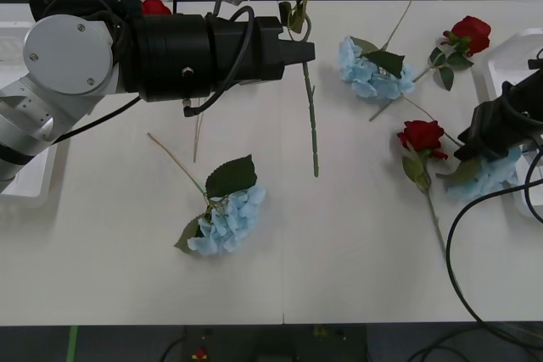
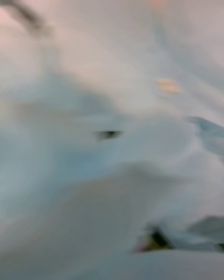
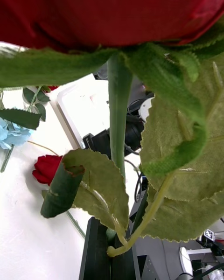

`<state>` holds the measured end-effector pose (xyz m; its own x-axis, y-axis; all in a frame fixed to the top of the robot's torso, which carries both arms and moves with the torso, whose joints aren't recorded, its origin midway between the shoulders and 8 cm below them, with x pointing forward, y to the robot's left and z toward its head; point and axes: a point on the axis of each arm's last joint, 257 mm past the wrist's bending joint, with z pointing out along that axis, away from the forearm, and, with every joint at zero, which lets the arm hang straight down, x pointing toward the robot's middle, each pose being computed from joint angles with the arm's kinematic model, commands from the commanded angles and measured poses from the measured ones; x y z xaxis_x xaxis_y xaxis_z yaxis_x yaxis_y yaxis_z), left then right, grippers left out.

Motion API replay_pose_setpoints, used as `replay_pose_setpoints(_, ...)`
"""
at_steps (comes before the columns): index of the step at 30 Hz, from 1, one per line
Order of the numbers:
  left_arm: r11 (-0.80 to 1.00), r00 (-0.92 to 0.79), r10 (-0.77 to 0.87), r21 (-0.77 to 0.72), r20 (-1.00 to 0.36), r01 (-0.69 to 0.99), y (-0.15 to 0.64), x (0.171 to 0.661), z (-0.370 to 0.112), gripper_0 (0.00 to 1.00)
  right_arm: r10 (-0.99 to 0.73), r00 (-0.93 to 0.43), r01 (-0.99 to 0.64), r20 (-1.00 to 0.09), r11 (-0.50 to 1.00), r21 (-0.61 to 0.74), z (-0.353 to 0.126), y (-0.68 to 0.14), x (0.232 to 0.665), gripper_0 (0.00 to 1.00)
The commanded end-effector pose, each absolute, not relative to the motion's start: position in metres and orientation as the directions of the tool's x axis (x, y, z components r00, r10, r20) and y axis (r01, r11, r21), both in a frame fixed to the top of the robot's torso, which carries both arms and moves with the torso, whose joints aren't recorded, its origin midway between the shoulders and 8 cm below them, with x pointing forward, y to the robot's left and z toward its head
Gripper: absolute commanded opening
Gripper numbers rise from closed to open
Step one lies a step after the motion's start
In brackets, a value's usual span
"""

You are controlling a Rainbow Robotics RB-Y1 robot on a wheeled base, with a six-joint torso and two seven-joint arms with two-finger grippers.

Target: Put the red flowers into the right box and the blue flowers into the left box

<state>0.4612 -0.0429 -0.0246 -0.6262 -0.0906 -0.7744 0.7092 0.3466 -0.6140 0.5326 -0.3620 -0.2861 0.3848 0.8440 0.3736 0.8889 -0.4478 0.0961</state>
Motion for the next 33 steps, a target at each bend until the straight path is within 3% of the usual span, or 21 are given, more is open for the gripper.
replay_pose_setpoints(1, 0.319, -0.599, -0.120, -0.602, -0.792, 0.732, -0.052, 0.462, 0.010, 0.00, 0.931, 0.208, 0.952, 0.299, -0.263, 0.156, -0.276, -0.370, 0.532, 0.81)
replay_pose_setpoints(9, 0.319, -0.599, -0.120, -0.602, -0.792, 0.732, -0.052, 0.462, 0.010, 0.00, 0.941, -0.238, 0.965, 0.240, 0.201, 0.171, -0.263, -0.367, 0.504, 0.89)
replay_pose_setpoints(14, 0.319, -0.599, -0.120, -0.602, -0.792, 0.732, -0.052, 0.462, 0.010, 0.00, 0.744, -0.635, 0.772, 0.209, 0.599, 0.212, -0.248, -0.364, 0.482, 0.89)
replay_pose_setpoints(17, 0.319, -0.599, -0.120, -0.602, -0.792, 0.732, -0.052, 0.462, 0.010, 0.00, 0.588, -0.794, 0.608, 0.154, 0.765, 0.213, -0.237, -0.368, 0.476, 0.89)
replay_pose_setpoints(23, 0.319, -0.599, -0.120, -0.602, -0.792, 0.732, -0.052, 0.462, 0.010, 0.00, 0.279, -0.959, 0.282, 0.047, 0.937, 0.205, -0.183, -0.367, 0.470, 0.90)
replay_pose_setpoints(26, 0.319, -0.599, -0.120, -0.602, -0.792, 0.732, -0.052, 0.462, 0.010, 0.00, 0.083, -0.995, 0.067, -0.062, 0.971, 0.228, -0.155, -0.354, 0.475, 0.90)
replay_pose_setpoints(33, 0.319, -0.599, -0.120, -0.602, -0.792, 0.732, -0.052, 0.462, 0.010, 0.00, -0.273, -0.914, -0.342, -0.299, 0.916, 0.208, -0.122, -0.322, 0.482, 0.90)
